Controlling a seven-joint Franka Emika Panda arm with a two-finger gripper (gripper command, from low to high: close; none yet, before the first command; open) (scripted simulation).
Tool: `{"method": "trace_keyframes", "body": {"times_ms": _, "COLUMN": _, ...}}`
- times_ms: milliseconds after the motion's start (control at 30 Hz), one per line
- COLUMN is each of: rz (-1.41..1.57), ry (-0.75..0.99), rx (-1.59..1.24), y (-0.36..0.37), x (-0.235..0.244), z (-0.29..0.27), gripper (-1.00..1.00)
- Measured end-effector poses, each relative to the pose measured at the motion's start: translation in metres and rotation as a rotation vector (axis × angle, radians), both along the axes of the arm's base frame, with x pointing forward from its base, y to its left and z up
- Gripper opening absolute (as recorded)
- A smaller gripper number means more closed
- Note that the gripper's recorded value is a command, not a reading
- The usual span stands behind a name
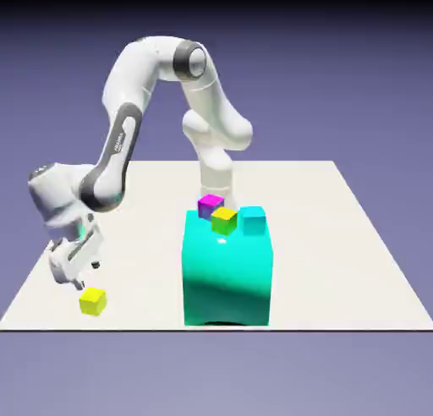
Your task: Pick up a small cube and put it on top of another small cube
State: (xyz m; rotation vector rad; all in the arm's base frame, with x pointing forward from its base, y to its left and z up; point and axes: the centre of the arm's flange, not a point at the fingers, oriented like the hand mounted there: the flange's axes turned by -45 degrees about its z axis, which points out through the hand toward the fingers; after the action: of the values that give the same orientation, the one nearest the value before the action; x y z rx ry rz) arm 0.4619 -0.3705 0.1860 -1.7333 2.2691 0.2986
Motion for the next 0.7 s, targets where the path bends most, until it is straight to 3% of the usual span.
{"method": "trace_keyframes", "body": {"times_ms": 100, "rz": 0.0, "ry": 0.0, "rx": 0.0, "y": 0.013, "x": 0.004, "z": -0.055, "gripper": 0.0}}
{"method": "trace_keyframes", "body": {"times_ms": 133, "rz": 0.0, "ry": 0.0, "rx": 0.0, "y": 0.016, "x": 0.004, "z": -0.067, "gripper": -1.0}}
{"method": "trace_keyframes", "body": {"times_ms": 200, "rz": 0.0, "ry": -0.001, "rx": 0.0, "y": 0.016, "x": 0.004, "z": -0.067, "gripper": -1.0}}
{"method": "trace_keyframes", "body": {"times_ms": 367, "rz": -0.001, "ry": -0.002, "rx": 0.0, "y": 0.0, "x": 0.0, "z": 0.0, "gripper": -1.0}}
{"method": "trace_keyframes", "body": {"times_ms": 533, "rz": 0.247, "ry": -0.041, "rx": 0.041, "y": 0.102, "x": 0.051, "z": 0.082, "gripper": -1.0}}
{"method": "trace_keyframes", "body": {"times_ms": 700, "rz": 0.503, "ry": -0.052, "rx": 0.056, "y": 0.213, "x": 0.068, "z": 0.158, "gripper": -1.0}}
